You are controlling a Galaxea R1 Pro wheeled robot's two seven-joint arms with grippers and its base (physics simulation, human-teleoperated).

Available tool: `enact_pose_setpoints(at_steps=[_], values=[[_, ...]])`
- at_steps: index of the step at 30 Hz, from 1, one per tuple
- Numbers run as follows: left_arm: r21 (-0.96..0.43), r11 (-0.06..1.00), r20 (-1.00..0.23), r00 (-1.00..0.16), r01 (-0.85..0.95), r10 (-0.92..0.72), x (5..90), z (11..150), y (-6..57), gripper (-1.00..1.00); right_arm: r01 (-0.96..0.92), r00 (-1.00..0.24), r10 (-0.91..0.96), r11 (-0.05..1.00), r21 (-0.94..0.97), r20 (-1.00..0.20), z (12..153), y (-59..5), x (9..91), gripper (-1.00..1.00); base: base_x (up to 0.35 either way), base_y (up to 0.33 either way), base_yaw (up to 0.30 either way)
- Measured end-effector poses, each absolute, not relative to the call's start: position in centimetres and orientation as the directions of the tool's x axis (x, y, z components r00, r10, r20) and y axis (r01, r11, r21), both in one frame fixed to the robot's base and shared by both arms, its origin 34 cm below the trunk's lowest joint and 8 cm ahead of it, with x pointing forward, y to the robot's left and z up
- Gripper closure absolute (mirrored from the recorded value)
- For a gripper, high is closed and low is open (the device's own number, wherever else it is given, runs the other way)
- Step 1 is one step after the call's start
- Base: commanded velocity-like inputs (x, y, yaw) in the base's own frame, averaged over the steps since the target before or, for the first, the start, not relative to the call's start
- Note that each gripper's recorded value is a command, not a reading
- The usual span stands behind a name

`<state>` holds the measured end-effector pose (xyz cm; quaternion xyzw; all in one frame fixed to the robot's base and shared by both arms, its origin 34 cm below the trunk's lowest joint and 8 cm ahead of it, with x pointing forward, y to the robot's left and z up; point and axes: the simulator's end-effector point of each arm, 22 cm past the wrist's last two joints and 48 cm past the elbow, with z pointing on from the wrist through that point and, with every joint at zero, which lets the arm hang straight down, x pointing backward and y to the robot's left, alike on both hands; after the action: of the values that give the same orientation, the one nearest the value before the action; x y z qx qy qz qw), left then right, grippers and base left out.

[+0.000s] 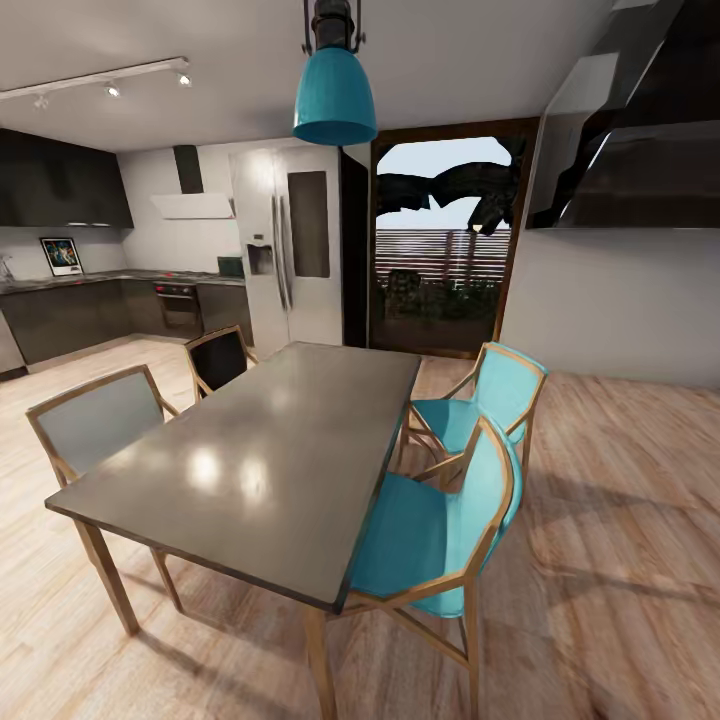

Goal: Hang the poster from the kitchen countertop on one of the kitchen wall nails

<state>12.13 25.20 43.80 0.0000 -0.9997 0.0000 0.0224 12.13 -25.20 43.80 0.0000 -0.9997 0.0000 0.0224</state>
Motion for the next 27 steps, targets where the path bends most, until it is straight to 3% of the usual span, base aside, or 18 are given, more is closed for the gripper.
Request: enact_pose_setpoints(at_steps=[23,27], values=[[-0.027,1.0,0.042,-0.999,-0.008,-0.007,11.9,43.8,23.6,-1.0,0.004,-0.998,0.002,1.0,0.027,0.065,43.9,-23.7,11.3,-1.0,0.0,0.0,0.0],[-0.035,0.999,0.033,-0.999,-0.002,-0.001,11.6,43.9,22.7,-1.0,0.001,-1.0,0.001,1.0,-0.002,0.02,43.7,-25.4,13.9,-1.0,0.0,0.0,0.0]])
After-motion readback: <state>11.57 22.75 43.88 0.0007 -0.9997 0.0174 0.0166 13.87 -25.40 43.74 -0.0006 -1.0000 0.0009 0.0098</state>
